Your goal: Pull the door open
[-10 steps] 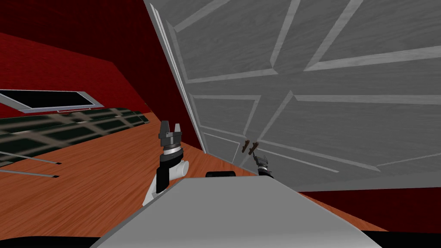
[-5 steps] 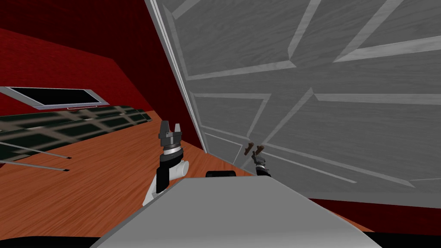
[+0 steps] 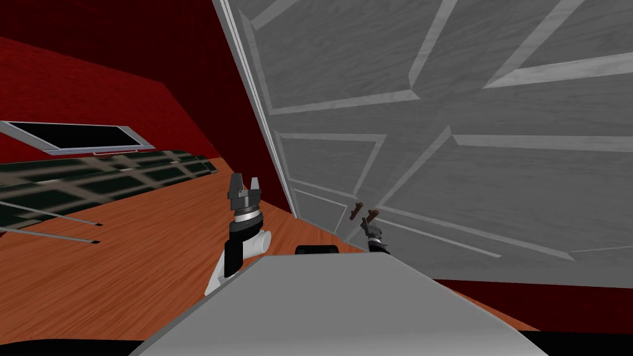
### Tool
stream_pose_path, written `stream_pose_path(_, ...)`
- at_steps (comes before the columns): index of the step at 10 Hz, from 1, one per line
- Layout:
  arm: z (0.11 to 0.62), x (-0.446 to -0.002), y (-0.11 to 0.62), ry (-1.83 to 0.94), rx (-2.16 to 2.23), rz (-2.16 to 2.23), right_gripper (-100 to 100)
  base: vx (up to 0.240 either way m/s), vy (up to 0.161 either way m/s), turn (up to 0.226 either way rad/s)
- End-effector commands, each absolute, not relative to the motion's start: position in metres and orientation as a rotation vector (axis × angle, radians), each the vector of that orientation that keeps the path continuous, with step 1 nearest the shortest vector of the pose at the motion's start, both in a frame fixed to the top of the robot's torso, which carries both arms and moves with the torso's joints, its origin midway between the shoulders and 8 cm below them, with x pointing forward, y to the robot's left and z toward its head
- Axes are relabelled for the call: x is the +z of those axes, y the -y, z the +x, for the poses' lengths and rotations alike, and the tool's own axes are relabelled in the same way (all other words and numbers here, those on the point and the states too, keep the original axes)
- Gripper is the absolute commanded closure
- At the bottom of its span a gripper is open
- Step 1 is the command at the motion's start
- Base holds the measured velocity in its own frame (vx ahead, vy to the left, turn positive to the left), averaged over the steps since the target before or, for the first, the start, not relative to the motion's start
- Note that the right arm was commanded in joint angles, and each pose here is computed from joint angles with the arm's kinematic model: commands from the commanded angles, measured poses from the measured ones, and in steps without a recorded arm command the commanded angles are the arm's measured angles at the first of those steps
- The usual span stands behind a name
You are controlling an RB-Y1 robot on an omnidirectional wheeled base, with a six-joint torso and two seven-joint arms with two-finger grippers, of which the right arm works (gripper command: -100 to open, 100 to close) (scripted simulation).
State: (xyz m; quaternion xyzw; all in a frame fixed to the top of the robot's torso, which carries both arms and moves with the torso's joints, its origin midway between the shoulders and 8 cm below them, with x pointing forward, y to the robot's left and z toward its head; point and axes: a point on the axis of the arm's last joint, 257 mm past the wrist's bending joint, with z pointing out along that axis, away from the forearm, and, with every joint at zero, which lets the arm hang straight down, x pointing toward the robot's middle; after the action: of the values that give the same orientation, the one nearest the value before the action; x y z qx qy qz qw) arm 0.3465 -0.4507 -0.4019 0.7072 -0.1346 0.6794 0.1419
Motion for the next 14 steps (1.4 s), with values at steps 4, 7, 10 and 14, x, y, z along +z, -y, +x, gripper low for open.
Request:
stream_pose_path(4,0.318,-0.419,0.475,0.395,1.872,2.051,100,-0.114,0.018,-0.047)
stream_pose_path(7,0.306,-0.424,0.484,0.396,1.839,2.054,100,-0.068,0.002,-0.008)
stream_pose_path(10,0.298,-0.427,0.489,0.397,1.818,2.057,100,-0.074,0.023,-0.018)
stream_pose_path(14,0.296,-0.426,0.491,0.400,1.817,2.055,100,-0.036,0.008,-0.015)
